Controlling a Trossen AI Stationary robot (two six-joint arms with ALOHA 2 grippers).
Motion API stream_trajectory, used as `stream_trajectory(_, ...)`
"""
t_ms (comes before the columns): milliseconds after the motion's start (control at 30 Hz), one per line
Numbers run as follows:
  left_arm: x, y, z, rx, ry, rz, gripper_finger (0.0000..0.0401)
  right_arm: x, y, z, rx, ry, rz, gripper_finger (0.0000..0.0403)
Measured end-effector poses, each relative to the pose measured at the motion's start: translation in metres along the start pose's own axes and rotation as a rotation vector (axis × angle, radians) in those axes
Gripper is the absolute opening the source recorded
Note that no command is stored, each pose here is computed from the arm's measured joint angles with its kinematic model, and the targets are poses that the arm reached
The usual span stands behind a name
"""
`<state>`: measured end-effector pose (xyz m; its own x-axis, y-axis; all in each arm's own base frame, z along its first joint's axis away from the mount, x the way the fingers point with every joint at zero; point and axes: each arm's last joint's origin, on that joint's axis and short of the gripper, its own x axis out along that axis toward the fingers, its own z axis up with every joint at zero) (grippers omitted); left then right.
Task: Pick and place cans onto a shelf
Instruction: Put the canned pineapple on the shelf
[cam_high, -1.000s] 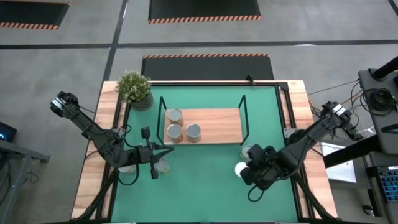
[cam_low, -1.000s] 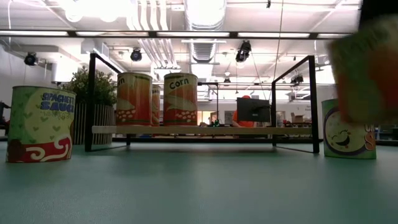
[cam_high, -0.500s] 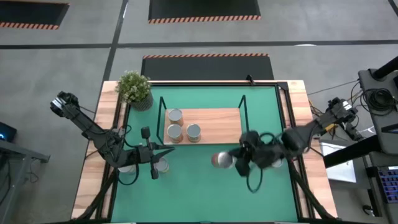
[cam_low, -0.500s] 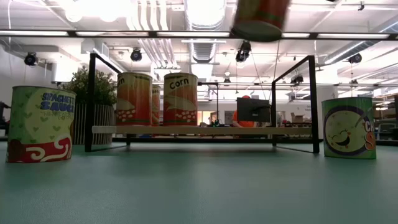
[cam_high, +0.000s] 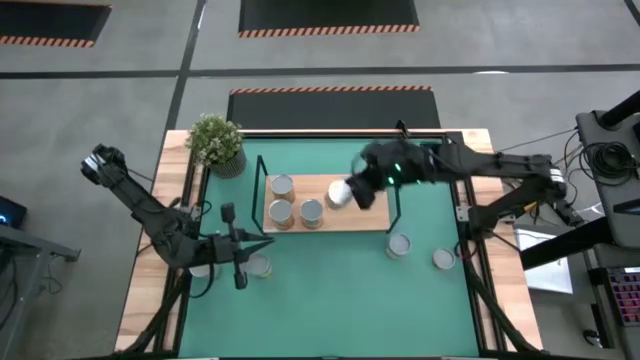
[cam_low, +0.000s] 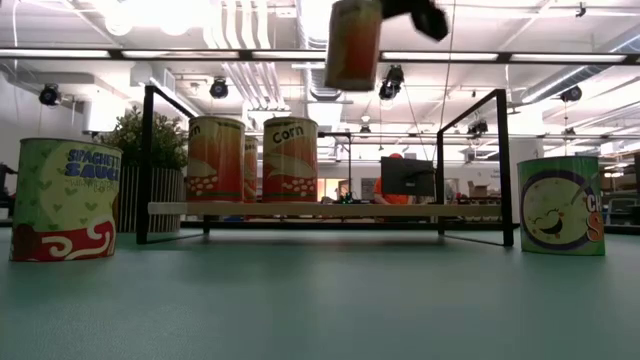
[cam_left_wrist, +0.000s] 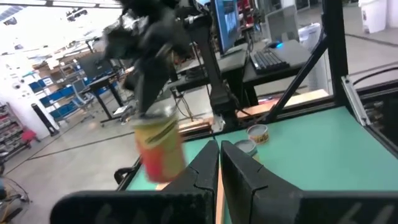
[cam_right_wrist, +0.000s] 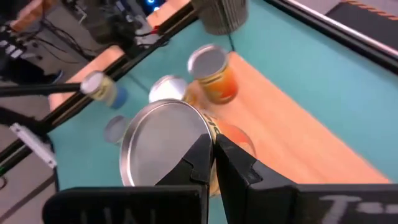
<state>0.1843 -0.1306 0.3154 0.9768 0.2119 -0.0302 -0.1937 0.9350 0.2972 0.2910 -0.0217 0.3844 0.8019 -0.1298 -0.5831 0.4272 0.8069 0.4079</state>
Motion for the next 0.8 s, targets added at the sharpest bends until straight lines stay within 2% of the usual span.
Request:
stream_trajectory(200, -0.005, 0.007, 0.005, -0.034, -0.020, 0.002, 0.0001, 0.041, -0.038, 0.030, -0.022, 0.019, -0.016, 0.0008)
stream_trajectory(400, -0.007, 0.008, 0.005, -0.029, -0.017, 0.000, 0.0001, 0.074, -0.075, 0.050, -0.003, 0.003, 0.031, 0.0008)
stream_trajectory(800, -0.007, 0.009, 0.003, 0.002, -0.005, -0.002, 0.0001, 0.124, -0.151, 0.055, 0.042, 0.067, -0.107, 0.0008)
